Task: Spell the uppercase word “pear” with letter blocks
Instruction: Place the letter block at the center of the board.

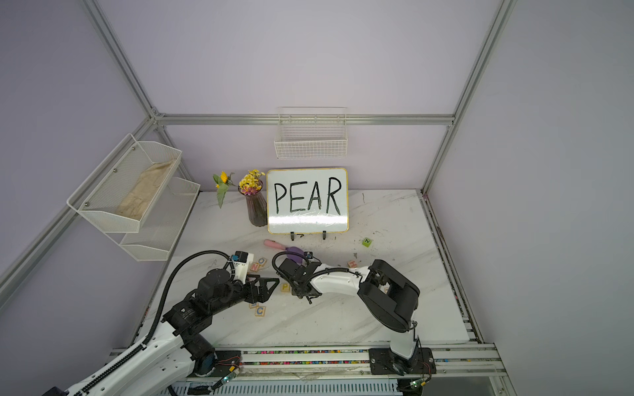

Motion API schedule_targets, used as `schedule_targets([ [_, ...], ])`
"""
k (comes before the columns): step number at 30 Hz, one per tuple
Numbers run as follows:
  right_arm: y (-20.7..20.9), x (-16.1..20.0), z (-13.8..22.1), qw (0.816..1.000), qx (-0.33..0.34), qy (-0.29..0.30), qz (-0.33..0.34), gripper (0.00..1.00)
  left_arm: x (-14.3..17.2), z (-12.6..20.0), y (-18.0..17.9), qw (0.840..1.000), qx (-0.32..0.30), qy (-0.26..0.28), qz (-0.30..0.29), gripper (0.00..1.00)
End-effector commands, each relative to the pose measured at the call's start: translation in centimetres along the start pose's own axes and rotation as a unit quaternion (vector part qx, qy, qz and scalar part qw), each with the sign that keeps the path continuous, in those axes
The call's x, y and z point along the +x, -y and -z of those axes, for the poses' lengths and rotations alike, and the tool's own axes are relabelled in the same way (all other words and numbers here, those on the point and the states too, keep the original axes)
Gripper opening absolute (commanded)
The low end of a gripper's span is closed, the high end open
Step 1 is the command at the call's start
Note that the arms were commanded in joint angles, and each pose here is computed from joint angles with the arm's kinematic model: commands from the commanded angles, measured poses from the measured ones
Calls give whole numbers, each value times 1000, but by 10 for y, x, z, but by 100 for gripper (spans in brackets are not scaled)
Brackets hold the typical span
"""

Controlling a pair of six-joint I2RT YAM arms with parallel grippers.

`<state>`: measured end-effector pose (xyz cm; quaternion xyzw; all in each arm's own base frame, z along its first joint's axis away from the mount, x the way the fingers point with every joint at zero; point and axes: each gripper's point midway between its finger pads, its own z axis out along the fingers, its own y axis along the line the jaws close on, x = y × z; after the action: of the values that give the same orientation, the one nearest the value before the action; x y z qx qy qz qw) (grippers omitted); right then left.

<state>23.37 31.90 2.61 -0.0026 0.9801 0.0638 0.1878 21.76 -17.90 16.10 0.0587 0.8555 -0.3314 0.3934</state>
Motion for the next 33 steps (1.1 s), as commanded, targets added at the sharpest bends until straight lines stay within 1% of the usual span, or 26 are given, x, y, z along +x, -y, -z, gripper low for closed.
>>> schedule_targets([
  [1, 15, 20, -8, 999, 34, -31, 11, 33, 5, -3, -4, 1000, 0, 2, 0, 100],
  [7, 14, 16, -7, 999, 31, -22, 8, 40, 4, -4, -4, 1000, 0, 3, 0, 100],
  [22, 10, 9, -1, 1000, 27, -10, 2, 43, 3, -6, -3, 1000, 1, 2, -5, 100],
  [27, 6, 1, 8, 1000, 18, 1, 1, 44, 1, -7, -2, 1000, 4, 3, -6, 100],
  [33, -5, -16, 30, 1000, -10, 29, 1, 47, -3, -10, 1, 1000, 7, 2, -11, 100],
])
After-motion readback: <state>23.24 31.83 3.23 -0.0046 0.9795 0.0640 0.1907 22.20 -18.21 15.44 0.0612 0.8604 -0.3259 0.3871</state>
